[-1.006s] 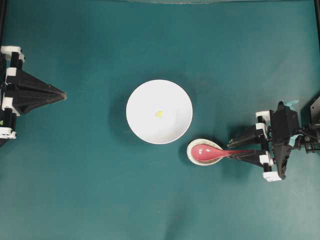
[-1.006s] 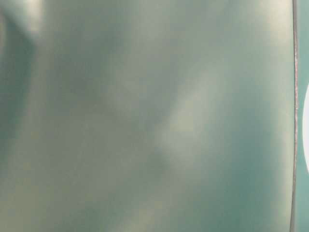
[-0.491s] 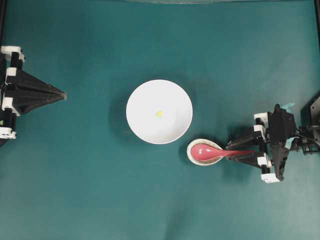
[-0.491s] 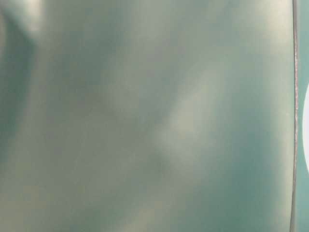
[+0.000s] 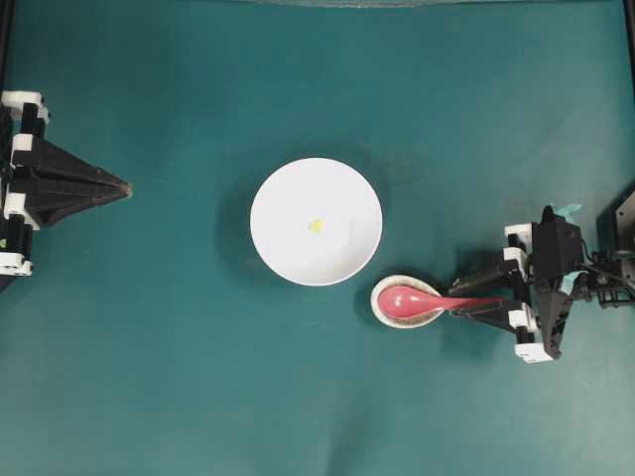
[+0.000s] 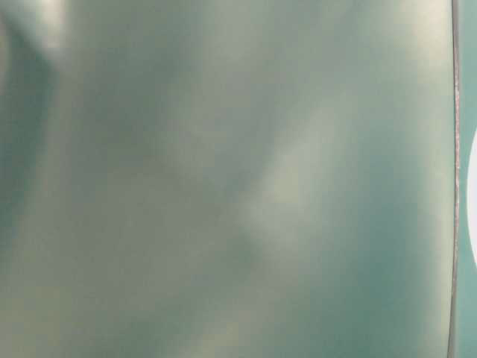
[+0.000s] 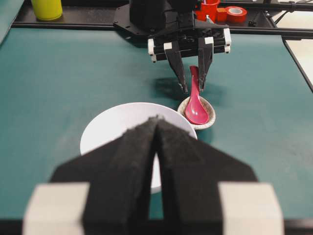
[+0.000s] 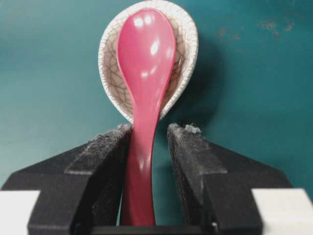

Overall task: Scoop the yellow hexagonal prism block from the bowl with a spoon using the right arm.
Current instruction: 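Close the right gripper on the pink spoon handle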

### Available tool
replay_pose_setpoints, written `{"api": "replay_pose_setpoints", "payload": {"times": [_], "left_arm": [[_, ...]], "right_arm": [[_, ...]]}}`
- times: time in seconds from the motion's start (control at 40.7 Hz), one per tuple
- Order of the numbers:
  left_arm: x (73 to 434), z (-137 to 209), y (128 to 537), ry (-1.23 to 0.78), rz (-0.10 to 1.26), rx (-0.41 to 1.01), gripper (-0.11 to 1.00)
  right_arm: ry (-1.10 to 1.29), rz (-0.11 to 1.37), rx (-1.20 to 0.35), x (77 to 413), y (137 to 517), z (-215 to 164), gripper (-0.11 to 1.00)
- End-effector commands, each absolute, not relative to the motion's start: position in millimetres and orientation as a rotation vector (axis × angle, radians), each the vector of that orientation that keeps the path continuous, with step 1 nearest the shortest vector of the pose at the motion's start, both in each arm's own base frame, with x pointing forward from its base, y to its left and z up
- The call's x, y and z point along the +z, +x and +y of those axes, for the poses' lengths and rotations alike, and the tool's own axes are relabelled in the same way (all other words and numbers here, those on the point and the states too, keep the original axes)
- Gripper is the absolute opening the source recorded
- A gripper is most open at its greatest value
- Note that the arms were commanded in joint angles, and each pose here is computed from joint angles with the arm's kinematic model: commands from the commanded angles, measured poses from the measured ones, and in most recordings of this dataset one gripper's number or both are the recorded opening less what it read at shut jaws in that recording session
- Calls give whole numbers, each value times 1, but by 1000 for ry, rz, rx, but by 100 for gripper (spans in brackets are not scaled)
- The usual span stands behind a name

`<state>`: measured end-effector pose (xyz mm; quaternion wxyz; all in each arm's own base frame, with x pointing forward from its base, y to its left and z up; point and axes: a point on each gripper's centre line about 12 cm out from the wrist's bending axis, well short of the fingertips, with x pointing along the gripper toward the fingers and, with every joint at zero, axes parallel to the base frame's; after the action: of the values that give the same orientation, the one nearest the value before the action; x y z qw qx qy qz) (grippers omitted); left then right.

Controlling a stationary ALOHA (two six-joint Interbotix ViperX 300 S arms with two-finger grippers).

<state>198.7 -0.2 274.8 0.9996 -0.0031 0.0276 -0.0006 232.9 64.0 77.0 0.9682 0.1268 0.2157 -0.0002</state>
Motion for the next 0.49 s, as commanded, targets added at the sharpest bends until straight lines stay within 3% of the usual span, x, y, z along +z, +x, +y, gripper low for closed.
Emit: {"api": "replay_pose_setpoints", "payload": {"times": [0.0, 0.466], "left_arm": [[280, -1, 201, -5, 46, -5, -1], [279, -1, 201, -5, 51, -3, -1]], "right_arm": [[258, 415, 11, 81, 235, 67, 43], [219, 411, 27, 81, 235, 69, 43]]}}
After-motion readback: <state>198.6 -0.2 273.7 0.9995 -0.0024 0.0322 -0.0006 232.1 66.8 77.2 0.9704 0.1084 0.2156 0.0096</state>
